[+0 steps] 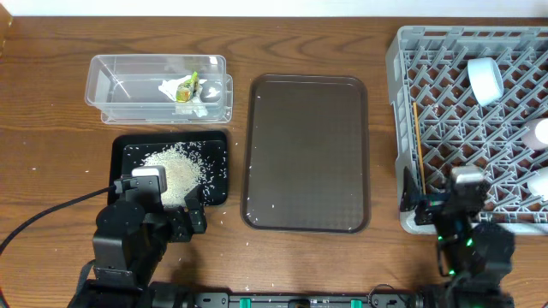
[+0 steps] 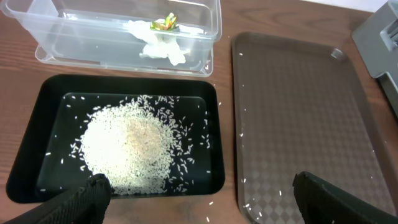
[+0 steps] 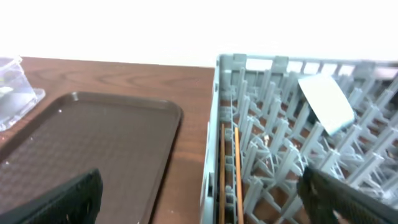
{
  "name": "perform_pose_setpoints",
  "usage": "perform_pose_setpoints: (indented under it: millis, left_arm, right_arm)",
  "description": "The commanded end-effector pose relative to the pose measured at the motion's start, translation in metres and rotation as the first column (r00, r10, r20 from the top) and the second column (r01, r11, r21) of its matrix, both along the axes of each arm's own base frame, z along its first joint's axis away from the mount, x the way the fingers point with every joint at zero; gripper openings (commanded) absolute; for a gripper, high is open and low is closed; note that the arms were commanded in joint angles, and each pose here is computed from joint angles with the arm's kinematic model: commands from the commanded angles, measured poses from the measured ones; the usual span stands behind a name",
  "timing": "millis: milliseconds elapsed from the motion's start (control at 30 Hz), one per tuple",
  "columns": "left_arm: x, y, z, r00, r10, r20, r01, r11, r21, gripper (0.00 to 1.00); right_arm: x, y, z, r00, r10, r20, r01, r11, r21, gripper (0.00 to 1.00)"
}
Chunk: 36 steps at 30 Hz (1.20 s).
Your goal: Sort waste into correct bins and load items into the dishwasher rack
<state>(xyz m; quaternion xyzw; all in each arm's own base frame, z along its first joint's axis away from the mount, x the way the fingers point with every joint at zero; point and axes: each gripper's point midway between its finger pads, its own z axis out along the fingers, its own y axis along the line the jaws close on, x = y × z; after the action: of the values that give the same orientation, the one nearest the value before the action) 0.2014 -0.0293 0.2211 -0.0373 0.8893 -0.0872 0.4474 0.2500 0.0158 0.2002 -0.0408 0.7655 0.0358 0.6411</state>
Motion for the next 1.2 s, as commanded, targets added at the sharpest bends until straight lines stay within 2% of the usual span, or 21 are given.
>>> perform_pose_setpoints:
  millis: [0,133,367,1167]
  left_arm:
    - [0.000,0.003,0.002,1.000,0.007,0.012,-0.007,1.000,0.017,0.97]
    - [0.000,0.003,0.002,1.000,0.007,0.012,-0.008,1.000,0.017,0.97]
    - [0.000,0.003,0.002,1.000,0.007,0.012,-0.007,1.000,0.017,0.97]
    - [0.000,0.003,0.002,1.000,0.007,0.012,-0.007,1.000,0.016,0.97]
  right_arm:
    - [-0.001,0.001,-0.014,0.996,0.004,0.084,-0.003,1.000,-0.014,0.99]
    - [-0.001,-0.003,-0.026,0.984,-0.024,0.177,0.027,0.999,-0.016,0.99]
    - [-0.003,-0.006,-0.047,0.995,-0.037,0.091,0.040,0.999,-0.027,0.99]
    - [-0.003,-0.006,-0.047,0.995,-0.037,0.089,0.040,0.999,-0.027,0.99]
